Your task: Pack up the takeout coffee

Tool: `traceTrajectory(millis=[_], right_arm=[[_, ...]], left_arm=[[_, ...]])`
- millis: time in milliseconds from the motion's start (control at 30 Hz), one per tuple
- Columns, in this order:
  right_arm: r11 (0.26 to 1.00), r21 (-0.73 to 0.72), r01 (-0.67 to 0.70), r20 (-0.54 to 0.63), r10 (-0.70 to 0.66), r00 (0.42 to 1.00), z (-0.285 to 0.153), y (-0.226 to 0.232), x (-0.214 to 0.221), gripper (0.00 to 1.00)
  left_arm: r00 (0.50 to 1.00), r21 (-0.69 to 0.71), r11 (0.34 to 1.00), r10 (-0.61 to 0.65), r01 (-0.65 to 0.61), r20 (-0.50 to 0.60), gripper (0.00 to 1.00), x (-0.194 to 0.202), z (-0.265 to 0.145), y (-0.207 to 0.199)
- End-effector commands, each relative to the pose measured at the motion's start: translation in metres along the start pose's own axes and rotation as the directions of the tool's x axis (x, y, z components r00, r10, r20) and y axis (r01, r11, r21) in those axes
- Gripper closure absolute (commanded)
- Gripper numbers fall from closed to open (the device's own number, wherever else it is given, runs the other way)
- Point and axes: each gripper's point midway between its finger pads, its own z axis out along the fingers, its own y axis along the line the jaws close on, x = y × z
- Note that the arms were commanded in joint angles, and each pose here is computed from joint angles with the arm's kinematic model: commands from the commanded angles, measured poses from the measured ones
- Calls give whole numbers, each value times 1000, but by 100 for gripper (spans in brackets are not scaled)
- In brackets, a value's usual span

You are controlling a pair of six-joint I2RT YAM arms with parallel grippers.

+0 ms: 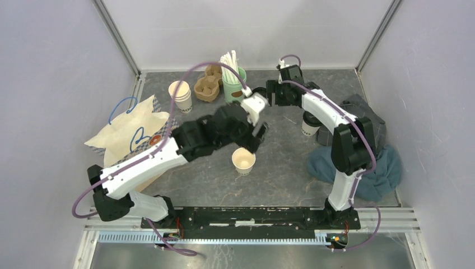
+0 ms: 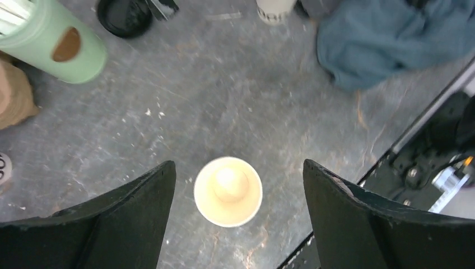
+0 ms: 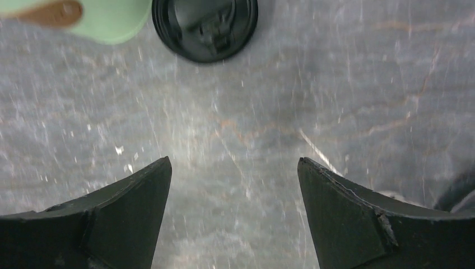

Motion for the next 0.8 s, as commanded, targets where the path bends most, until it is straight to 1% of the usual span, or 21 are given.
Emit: traceTrajectory(millis=[0,67,133,233,400,633,767], right_arm=[[999,37,-38,132,33,991,14,2,-57,10],[997,52,-48,138,40,990,25,2,-65,11],[996,63,-57,141,48,989,34,2,-72,13],[997,49,-63,146,56,988,53,6,-77,17],[996,64,-56,146,46,988,76,6,-87,32],[994,103,-37,152,21,988,92,-1,-88,52],[993,112,-33,137,18,990,101,-3,-83,59]], left_arm=[[993,9,995,-99,99,56,9,-38,-28,30],[993,-21,995,-98,99,59,7,-44,-32,46],[995,-62,994,-83,86,51,6,-45,-33,59],[994,-108,989,-95,101,62,6,-48,-32,74],[995,-131,987,-90,96,48,6,-45,-21,83],[996,-155,984,-89,93,32,6,-38,-18,90],[995,-162,982,-91,95,30,6,-35,-18,93]])
